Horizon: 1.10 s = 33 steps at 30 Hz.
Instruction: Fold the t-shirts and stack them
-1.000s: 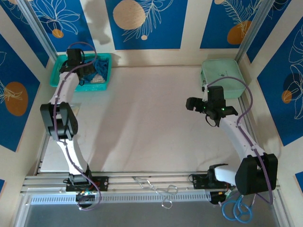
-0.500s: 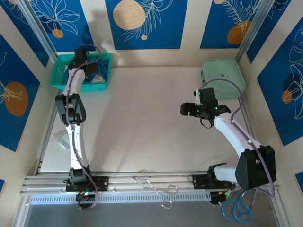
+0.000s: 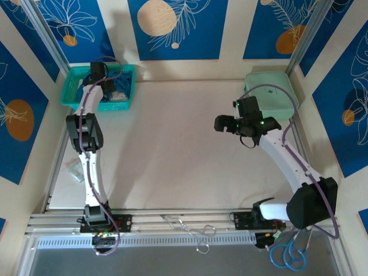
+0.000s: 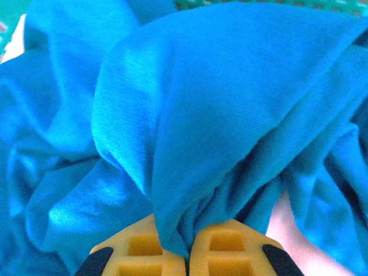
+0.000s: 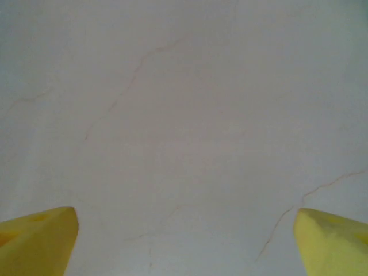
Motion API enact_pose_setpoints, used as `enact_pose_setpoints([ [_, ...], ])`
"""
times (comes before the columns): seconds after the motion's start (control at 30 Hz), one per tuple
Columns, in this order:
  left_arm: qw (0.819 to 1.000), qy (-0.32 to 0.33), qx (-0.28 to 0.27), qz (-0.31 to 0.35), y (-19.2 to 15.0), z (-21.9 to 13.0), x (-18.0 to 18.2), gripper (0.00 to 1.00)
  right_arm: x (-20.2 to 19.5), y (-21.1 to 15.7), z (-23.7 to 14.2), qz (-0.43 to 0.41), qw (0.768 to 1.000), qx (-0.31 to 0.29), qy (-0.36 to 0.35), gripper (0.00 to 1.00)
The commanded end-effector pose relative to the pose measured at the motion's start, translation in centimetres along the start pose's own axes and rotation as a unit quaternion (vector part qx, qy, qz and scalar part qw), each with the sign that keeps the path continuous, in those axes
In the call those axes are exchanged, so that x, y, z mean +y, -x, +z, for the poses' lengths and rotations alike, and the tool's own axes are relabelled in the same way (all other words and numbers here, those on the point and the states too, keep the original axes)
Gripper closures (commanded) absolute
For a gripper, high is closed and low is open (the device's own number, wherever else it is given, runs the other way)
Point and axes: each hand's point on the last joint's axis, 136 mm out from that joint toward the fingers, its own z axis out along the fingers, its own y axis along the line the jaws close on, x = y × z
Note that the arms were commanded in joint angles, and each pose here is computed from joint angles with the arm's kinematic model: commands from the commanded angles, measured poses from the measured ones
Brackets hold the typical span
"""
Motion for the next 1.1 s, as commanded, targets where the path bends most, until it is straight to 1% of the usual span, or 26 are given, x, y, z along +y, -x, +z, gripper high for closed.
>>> enact_pose_setpoints([
  [0.0,0.994,-0.032,-0.103,-0.025,7.0,-10.2,-0.8,1.0,-0.6,0.8,-3.6,0.065,0.997,-0.01,-0.034,0.01],
  [0.17,0.989,-0.042,-0.138,-0.017,7.6,-20.7,-2.5,1.0,-1.0,2.1,-7.8,0.145,0.988,-0.045,-0.04,0.01],
  [0.3,0.984,-0.048,-0.169,0.011,6.4,-31.0,-4.6,1.0,-1.0,2.3,-10.2,0.181,0.981,-0.049,-0.04,0.01],
  [0.4,0.982,-0.062,-0.172,0.039,3.7,-37.9,-6.4,1.0,-0.3,2.6,-11.9,0.212,0.976,-0.045,-0.024,0.01],
  [0.47,0.982,-0.082,-0.16,0.05,1.1,-41.4,-7.5,1.0,-0.2,2.5,-12.8,0.251,0.967,-0.041,-0.021,0.01],
  [0.53,0.982,-0.118,-0.135,0.062,-2.1,-43.6,-9.0,1.0,-0.3,2.3,-13.7,0.297,0.954,-0.04,-0.023,0.01],
  [0.6,0.98,-0.156,-0.092,0.08,-6.1,-44.2,-11.1,1.0,-0.4,2.4,-14.8,0.33,0.943,-0.038,-0.026,0.01],
  [0.67,0.977,-0.19,-0.035,0.094,-10.2,-43.4,-13.3,1.0,-0.1,2.8,-16.0,0.346,0.937,-0.039,-0.022,0.01],
  [0.8,0.96,-0.225,0.088,0.142,-19.0,-38.8,-19.1,1.0,1.0,4.9,-18.1,0.328,0.943,-0.055,-0.001,0.01],
  [0.87,0.952,-0.233,0.123,0.158,-22.3,-36.7,-21.8,1.0,1.4,5.9,-18.4,0.322,0.945,-0.065,0.008,0.01],
  [0.97,0.94,-0.251,0.153,0.172,-25.6,-34.5,-25.5,1.0,1.9,6.9,-18.0,0.316,0.945,-0.074,0.027,0.01],
  [1.07,0.935,-0.255,0.16,0.187,-26.8,-33.4,-27.7,1.0,1.5,7.0,-18.0,0.326,0.942,-0.079,0.023,0.01],
])
